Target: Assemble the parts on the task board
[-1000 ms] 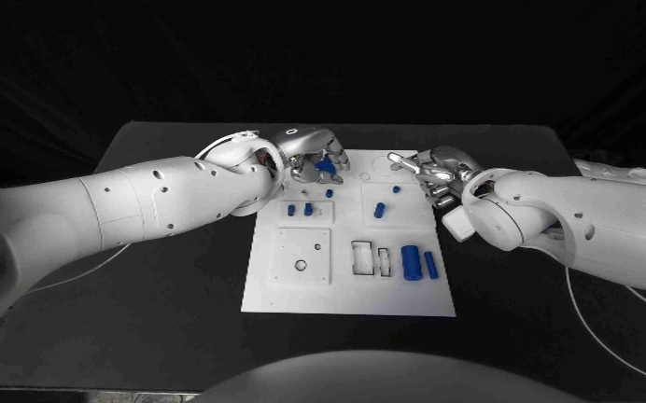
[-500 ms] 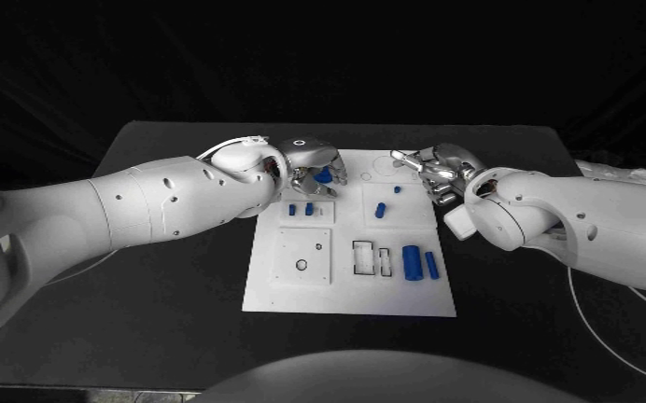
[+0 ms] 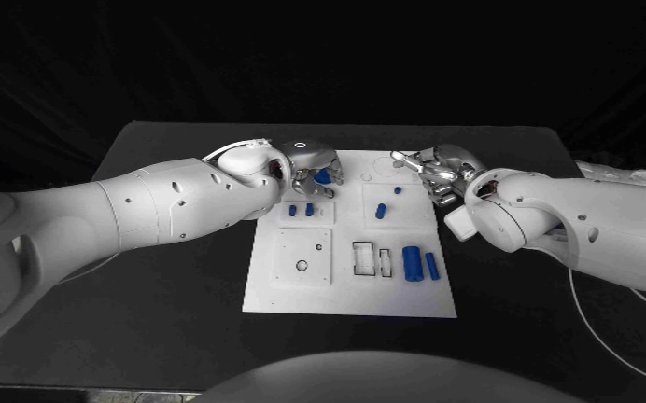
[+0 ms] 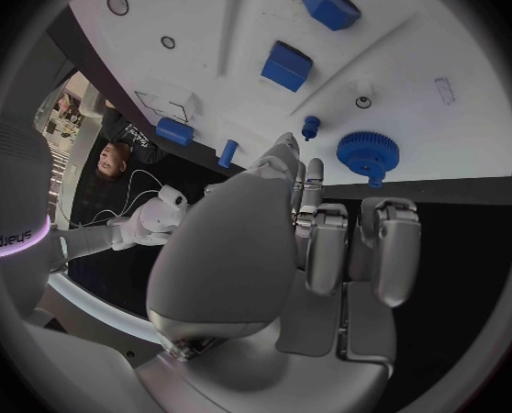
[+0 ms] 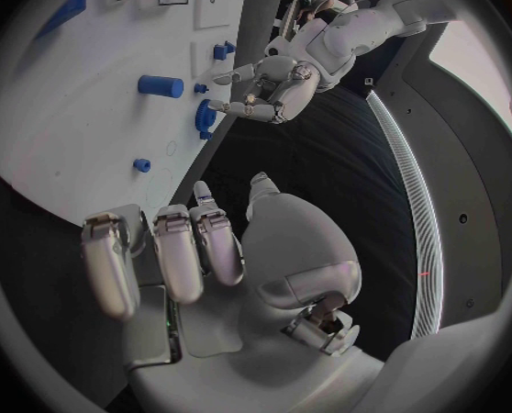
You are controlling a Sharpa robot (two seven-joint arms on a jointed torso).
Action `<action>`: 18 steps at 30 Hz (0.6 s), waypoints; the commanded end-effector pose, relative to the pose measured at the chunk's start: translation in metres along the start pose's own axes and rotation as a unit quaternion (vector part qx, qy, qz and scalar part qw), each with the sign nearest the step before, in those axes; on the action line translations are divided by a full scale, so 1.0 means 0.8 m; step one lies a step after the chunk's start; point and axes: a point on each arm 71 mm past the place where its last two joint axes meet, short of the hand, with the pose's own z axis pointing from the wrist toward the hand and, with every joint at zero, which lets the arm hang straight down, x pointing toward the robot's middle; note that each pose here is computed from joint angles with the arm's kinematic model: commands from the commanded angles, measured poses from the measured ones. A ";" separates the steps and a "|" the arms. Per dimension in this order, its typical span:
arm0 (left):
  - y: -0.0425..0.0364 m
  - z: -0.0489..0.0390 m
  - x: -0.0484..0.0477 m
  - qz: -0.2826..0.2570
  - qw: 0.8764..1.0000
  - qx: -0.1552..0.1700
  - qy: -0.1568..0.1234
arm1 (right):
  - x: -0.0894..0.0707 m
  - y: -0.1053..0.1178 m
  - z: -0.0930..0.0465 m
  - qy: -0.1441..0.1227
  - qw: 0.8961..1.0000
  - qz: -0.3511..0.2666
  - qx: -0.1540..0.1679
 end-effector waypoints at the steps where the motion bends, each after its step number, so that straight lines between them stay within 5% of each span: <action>1: 0.0014 0.002 0.004 0.010 1.000 -0.023 0.012 | 0.002 0.001 0.000 0.005 1.000 -0.005 -0.006; 18: 0.0049 0.004 0.012 0.018 0.999 -0.036 0.032 | 0.003 0.001 0.000 0.006 1.000 -0.004 -0.004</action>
